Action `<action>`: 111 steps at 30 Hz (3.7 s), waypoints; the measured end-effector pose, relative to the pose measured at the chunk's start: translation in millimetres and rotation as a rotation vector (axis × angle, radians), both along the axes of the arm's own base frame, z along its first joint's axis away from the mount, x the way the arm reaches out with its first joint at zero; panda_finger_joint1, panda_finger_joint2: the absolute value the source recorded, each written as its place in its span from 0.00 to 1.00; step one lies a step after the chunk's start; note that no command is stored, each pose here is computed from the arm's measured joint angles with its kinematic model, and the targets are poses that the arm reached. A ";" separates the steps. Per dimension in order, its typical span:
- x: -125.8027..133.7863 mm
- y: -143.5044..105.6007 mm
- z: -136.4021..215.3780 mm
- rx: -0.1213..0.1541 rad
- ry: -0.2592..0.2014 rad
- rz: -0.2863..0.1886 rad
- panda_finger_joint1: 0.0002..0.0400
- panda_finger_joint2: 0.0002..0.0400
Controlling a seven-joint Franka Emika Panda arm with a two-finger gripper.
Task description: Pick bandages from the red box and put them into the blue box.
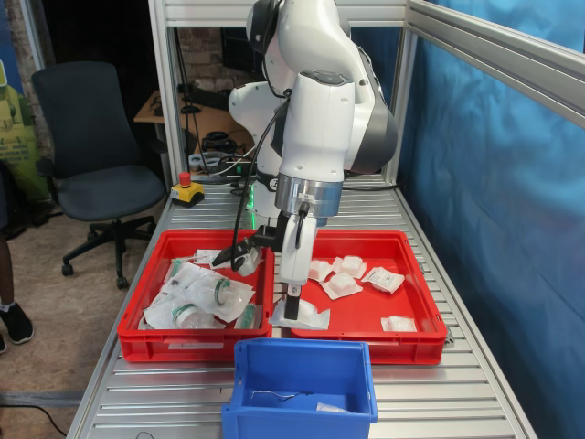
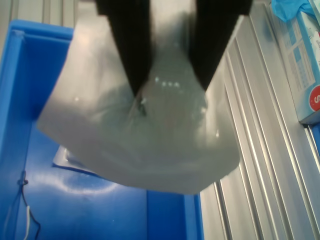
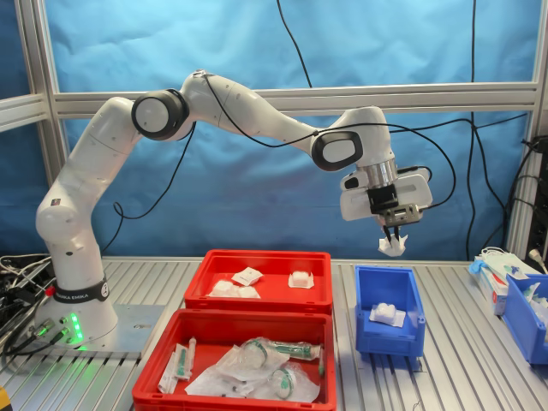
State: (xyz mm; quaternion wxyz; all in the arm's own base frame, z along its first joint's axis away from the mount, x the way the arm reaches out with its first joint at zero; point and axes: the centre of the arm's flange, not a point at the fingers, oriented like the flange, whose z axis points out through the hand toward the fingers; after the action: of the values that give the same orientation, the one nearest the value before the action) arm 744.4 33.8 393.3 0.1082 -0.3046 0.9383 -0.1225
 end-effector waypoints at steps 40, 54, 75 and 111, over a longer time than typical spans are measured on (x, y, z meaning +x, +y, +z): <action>0.0 0.1 0.1 0.004 -0.001 -0.002 0.90 0.90; -0.1 0.1 2.1 0.005 -0.004 -0.002 1.00 1.00; -27.2 -5.3 51.0 0.078 -0.035 -0.006 1.00 1.00; -173.0 -13.3 71.5 0.091 0.196 0.046 1.00 1.00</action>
State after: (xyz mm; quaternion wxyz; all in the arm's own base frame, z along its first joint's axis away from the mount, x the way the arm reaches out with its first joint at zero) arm 571.4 20.5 464.7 0.0326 -0.3312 0.9418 -0.0471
